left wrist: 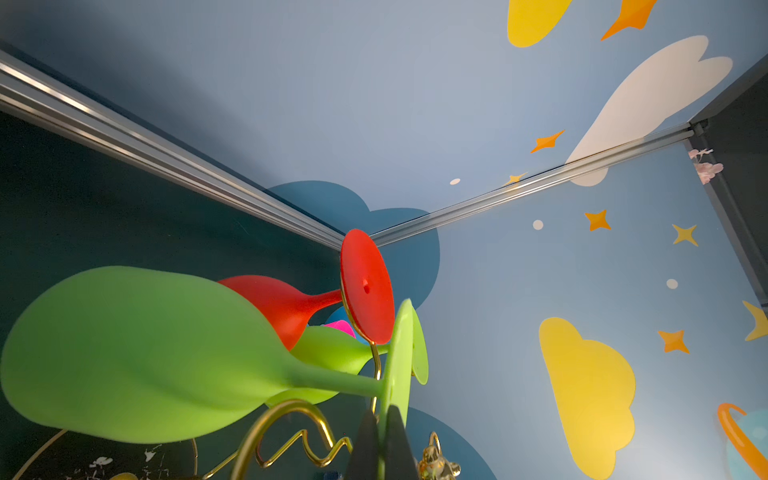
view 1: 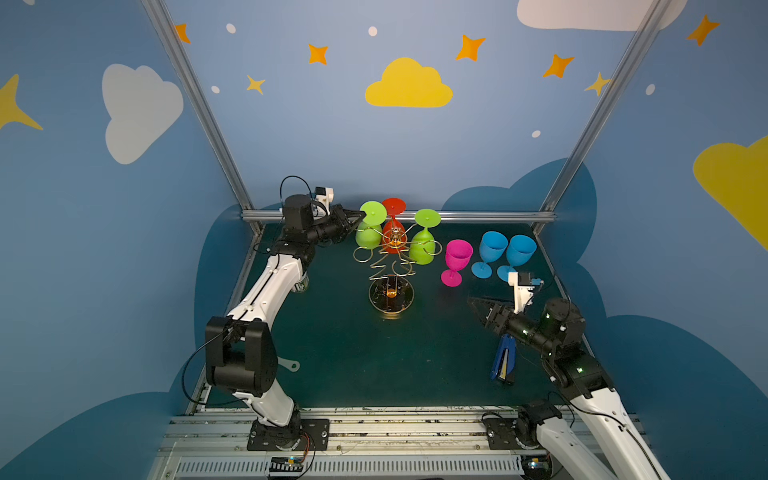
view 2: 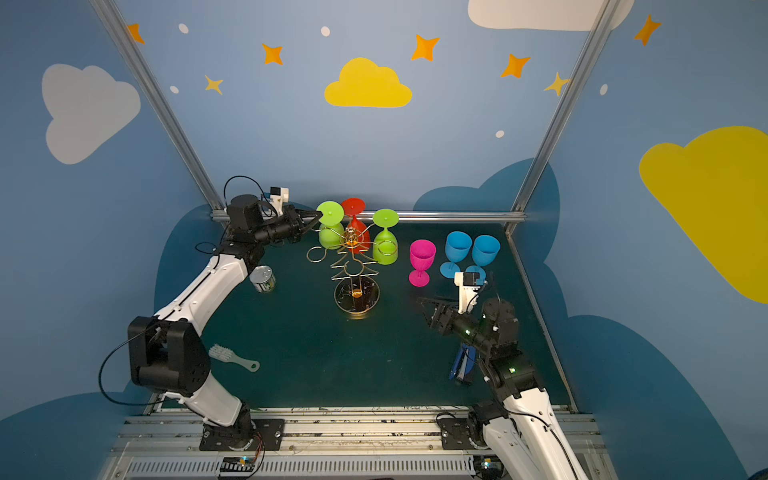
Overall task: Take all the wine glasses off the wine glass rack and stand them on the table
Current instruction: 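Close the left gripper on the foot of the hanging green glass, then pull the green glass off the rack toward the robot with the left gripper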
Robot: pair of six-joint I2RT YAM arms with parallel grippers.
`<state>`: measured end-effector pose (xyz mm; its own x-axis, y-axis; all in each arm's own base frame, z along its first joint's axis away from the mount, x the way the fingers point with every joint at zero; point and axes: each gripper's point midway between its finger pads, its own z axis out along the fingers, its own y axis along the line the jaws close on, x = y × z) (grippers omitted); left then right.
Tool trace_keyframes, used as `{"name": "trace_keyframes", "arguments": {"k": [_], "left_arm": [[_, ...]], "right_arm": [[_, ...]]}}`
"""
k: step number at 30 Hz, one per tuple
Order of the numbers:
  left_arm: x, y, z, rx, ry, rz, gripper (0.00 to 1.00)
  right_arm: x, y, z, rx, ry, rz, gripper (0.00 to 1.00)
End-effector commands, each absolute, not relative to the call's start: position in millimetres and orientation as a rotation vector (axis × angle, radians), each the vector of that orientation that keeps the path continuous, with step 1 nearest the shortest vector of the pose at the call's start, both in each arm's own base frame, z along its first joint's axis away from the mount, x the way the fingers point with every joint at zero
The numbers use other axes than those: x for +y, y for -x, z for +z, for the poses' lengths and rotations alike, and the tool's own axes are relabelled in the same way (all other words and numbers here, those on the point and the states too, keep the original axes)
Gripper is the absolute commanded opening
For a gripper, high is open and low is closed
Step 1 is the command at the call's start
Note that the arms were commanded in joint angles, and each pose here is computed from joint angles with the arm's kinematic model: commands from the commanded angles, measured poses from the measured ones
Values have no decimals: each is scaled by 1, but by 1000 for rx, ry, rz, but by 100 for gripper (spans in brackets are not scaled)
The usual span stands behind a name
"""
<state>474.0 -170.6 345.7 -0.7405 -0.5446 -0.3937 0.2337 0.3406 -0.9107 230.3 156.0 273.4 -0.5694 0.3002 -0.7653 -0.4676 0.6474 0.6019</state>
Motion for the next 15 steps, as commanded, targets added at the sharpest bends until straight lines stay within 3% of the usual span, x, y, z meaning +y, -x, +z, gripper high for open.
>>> {"name": "trace_keyframes", "arguments": {"k": [1, 15], "left_arm": [[-160, -484, 360, 1878, 253, -1427, 4], [-88, -477, 369, 1782, 376, -1384, 4]], "right_arm": [[155, -228, 275, 1914, 138, 1011, 71], [152, -225, 276, 1909, 141, 990, 71]]}}
